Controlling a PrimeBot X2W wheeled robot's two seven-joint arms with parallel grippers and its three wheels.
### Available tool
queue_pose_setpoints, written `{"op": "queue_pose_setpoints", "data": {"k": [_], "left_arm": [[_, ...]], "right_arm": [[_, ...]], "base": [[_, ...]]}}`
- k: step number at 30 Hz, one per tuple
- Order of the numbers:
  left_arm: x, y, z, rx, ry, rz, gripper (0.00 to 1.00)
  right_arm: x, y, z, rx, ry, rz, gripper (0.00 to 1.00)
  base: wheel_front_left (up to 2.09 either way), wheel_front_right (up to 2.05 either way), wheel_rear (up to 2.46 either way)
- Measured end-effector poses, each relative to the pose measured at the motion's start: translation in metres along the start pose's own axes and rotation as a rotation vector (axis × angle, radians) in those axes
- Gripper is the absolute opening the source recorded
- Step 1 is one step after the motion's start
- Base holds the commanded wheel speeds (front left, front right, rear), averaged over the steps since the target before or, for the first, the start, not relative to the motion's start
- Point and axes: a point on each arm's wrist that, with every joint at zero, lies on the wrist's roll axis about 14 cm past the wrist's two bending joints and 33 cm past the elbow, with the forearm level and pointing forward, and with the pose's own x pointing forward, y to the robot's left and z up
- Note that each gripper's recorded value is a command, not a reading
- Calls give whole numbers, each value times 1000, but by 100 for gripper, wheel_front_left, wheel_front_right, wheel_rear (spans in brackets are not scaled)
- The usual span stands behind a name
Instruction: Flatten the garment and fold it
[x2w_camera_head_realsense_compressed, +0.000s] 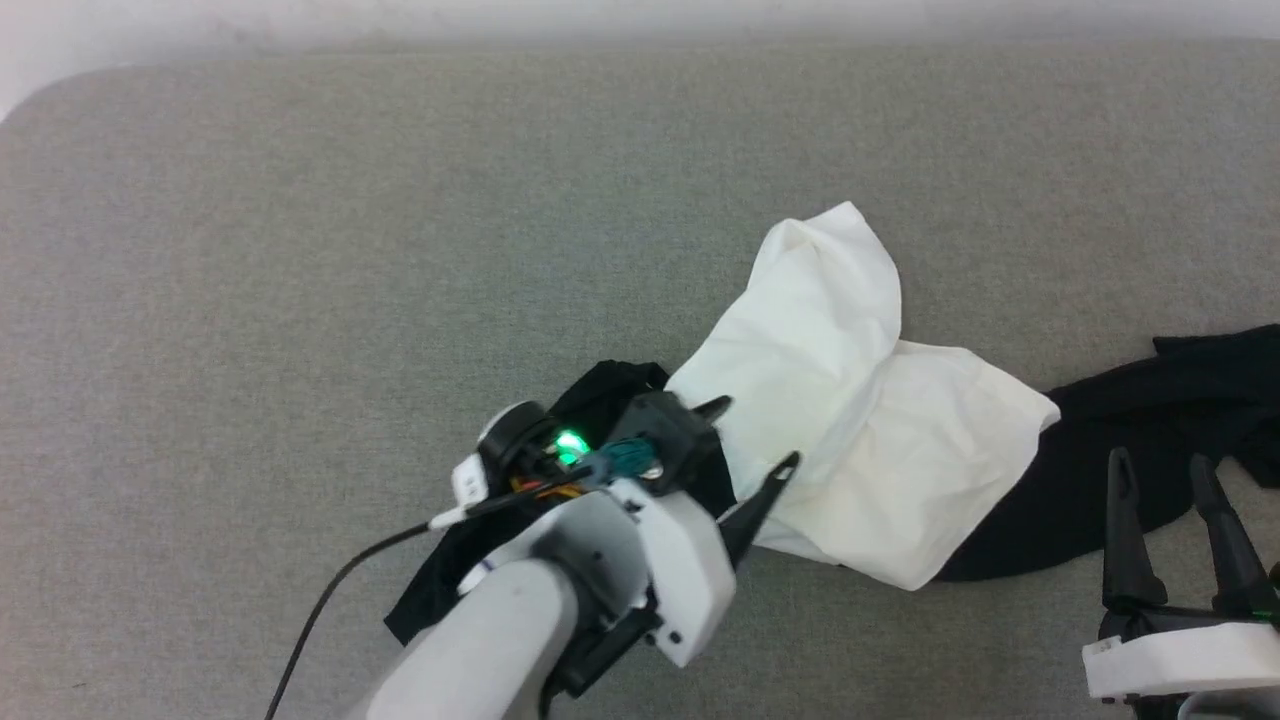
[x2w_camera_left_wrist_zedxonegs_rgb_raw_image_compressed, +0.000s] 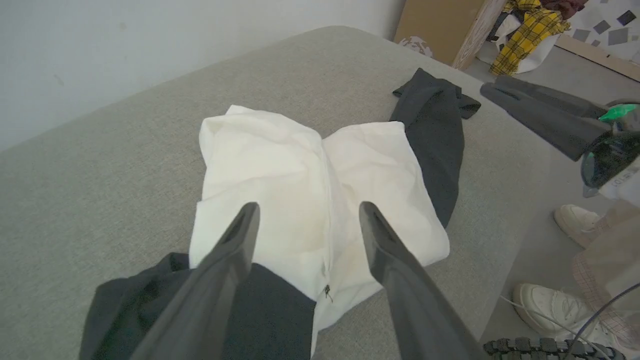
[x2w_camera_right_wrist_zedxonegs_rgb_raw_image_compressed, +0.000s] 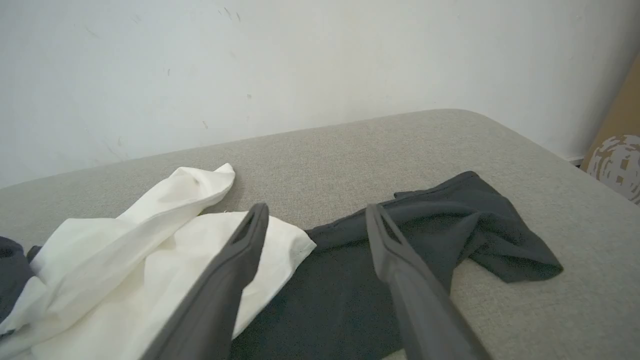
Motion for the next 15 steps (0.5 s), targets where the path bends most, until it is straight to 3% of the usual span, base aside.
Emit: {"op": "queue_pose_setpoints", "data": {"k": [7, 15], "left_arm": [[32, -27, -6, 54, 65, -132, 100], [51, -17, -44, 63, 196, -124, 100]], "right_arm": [[3, -10, -7, 1, 20, -34, 100], [4, -20, -16, 7, 45, -67, 100]], "base": [[0, 0, 0], [0, 0, 0]]}}
